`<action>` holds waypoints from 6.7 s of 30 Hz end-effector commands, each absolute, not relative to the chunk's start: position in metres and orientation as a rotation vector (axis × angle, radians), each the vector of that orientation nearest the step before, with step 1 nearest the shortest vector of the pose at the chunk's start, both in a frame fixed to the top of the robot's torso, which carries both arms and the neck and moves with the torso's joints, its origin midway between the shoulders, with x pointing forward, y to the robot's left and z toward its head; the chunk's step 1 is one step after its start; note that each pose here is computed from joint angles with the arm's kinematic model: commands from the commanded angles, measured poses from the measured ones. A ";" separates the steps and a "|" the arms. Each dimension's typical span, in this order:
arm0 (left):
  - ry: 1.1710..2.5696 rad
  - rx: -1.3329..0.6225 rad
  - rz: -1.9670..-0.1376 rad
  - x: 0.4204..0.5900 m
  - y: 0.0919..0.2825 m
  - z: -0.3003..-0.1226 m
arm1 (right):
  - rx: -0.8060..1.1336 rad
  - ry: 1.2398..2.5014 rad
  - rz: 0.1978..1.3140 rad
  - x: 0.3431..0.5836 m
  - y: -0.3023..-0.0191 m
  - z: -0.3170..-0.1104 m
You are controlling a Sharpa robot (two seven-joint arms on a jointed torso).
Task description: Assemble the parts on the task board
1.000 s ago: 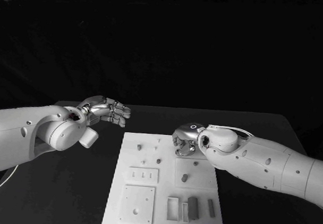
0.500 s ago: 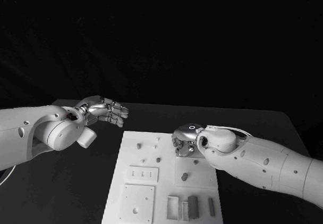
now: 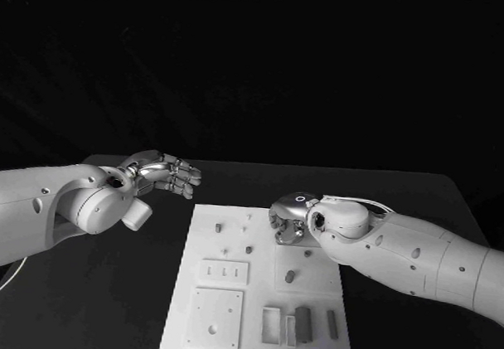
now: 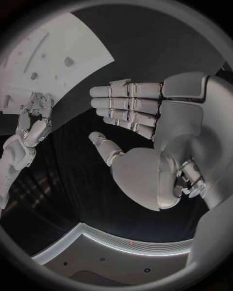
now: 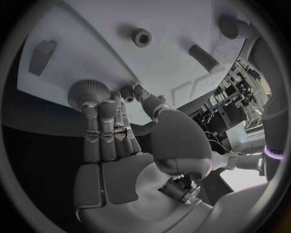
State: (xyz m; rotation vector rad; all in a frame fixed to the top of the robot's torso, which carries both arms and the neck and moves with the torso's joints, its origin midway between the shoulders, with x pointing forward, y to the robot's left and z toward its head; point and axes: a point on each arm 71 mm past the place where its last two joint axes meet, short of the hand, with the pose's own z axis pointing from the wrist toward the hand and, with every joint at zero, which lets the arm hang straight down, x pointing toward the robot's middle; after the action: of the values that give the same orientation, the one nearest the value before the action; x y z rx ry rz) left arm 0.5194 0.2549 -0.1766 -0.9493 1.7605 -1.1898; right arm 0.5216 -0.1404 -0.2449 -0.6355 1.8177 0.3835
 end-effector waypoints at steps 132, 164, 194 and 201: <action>1.758 -0.957 -1.170 0.522 0.251 -0.170 | -0.733 1.446 0.335 0.517 -0.069 -0.220; 1.732 -0.931 -1.178 0.527 0.251 -0.152 | -0.727 1.463 0.325 0.524 -0.069 -0.222; 1.731 -0.930 -1.178 0.527 0.252 -0.151 | -0.728 1.486 0.295 0.529 -0.075 -0.225; 1.733 -0.928 -1.180 0.527 0.251 -0.151 | -0.727 1.489 0.294 0.529 -0.075 -0.225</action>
State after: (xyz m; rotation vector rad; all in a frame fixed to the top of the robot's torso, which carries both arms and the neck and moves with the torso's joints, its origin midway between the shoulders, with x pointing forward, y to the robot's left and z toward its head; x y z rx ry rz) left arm 0.5267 0.2526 -0.1532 -0.9357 1.7377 -1.1721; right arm 0.5284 -0.0719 -0.2203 -0.7149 1.4628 0.3154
